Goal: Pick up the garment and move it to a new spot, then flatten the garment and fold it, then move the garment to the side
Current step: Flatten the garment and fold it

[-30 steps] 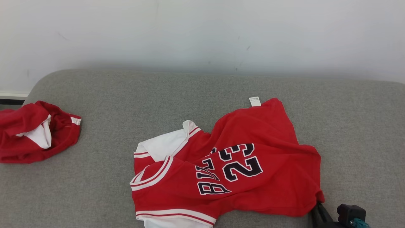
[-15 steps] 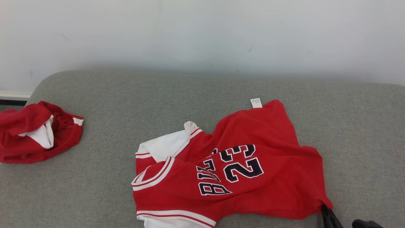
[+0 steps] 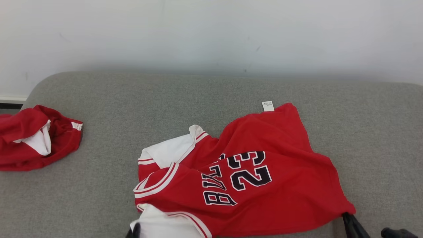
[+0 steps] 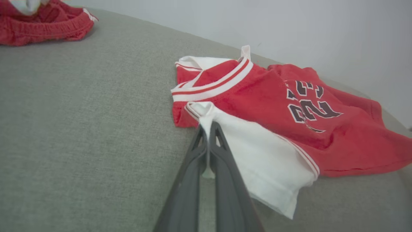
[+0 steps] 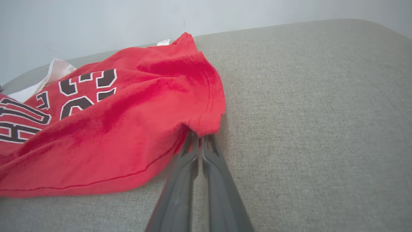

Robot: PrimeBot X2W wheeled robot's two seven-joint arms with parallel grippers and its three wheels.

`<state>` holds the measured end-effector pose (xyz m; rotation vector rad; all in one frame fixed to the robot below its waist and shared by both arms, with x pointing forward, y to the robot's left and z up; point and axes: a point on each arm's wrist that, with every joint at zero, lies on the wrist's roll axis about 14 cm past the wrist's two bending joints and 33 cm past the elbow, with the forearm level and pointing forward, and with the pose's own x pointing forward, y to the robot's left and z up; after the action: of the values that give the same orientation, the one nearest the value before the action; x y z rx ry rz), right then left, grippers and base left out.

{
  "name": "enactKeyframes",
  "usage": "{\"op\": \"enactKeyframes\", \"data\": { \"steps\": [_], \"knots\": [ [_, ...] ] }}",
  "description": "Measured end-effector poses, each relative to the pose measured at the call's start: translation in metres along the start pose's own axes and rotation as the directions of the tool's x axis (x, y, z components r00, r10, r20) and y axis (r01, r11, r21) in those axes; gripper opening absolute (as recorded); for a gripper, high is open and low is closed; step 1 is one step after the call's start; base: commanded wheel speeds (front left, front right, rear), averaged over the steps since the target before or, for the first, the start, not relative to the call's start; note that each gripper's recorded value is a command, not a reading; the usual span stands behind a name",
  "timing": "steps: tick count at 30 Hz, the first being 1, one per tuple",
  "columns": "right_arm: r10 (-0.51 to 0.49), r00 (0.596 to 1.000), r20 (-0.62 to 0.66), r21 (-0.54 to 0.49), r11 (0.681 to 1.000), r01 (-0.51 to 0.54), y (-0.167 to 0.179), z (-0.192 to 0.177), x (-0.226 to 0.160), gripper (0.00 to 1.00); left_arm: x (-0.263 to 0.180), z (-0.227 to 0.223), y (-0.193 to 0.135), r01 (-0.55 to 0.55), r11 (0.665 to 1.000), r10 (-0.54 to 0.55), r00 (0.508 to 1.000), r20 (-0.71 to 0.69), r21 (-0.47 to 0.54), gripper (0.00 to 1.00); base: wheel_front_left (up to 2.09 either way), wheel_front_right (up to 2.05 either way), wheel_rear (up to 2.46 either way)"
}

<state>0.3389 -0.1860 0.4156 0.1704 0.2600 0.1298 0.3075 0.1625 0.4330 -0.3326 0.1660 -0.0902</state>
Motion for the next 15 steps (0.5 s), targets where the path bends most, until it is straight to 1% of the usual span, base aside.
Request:
{"op": "enactKeyframes", "data": {
  "steps": [3, 6, 8, 10, 12, 14, 15],
  "knots": [
    [0.031, 0.999, 0.034, -0.003, 1.0, -0.031, 0.003, 0.023, 0.013, 0.0, 0.022, 0.032, -0.004, 0.051, 0.998, -0.054, 0.996, 0.077, 0.046, 0.0, 0.0, 0.0, 0.0],
    [0.08, 0.994, 0.073, -0.053, 0.996, -0.076, 0.007, 0.056, 0.035, 0.0, 0.047, 0.071, -0.006, 0.101, 0.985, -0.122, 0.981, 0.149, 0.138, 0.0, 0.0, 0.0, 0.0],
    [0.111, 0.988, 0.104, -0.054, 0.993, -0.106, 0.012, 0.081, 0.053, 0.0, 0.068, 0.103, -0.013, 0.142, 0.97, -0.179, 0.966, 0.186, 0.197, 0.0, 0.0, 0.0, 0.0],
    [0.147, 0.981, 0.123, -0.078, 0.987, -0.139, 0.019, 0.106, 0.073, 0.0, 0.091, 0.137, -0.021, 0.176, 0.953, -0.231, 0.948, 0.218, 0.246, 0.0, 0.0, 0.0, 0.0],
    [0.172, 0.971, 0.165, -0.073, 0.984, -0.162, 0.025, 0.139, 0.094, 0.0, 0.113, 0.166, -0.027, 0.197, 0.929, -0.273, 0.936, 0.223, 0.314, 0.0, 0.0, 0.0, 0.0],
    [0.203, 0.958, 0.202, -0.075, 0.979, -0.191, 0.033, 0.169, 0.116, 0.0, 0.135, 0.196, -0.034, 0.215, 0.916, -0.304, 0.922, 0.238, 0.338, 0.0, 0.0, 0.0, 0.0],
    [0.215, 0.952, 0.217, -0.076, 0.976, -0.203, 0.037, 0.184, 0.127, 0.0, 0.147, 0.21, -0.037, 0.217, 0.902, -0.319, 0.918, 0.237, 0.374, 0.0, 0.0, 0.0, 0.0]
  ]
}}
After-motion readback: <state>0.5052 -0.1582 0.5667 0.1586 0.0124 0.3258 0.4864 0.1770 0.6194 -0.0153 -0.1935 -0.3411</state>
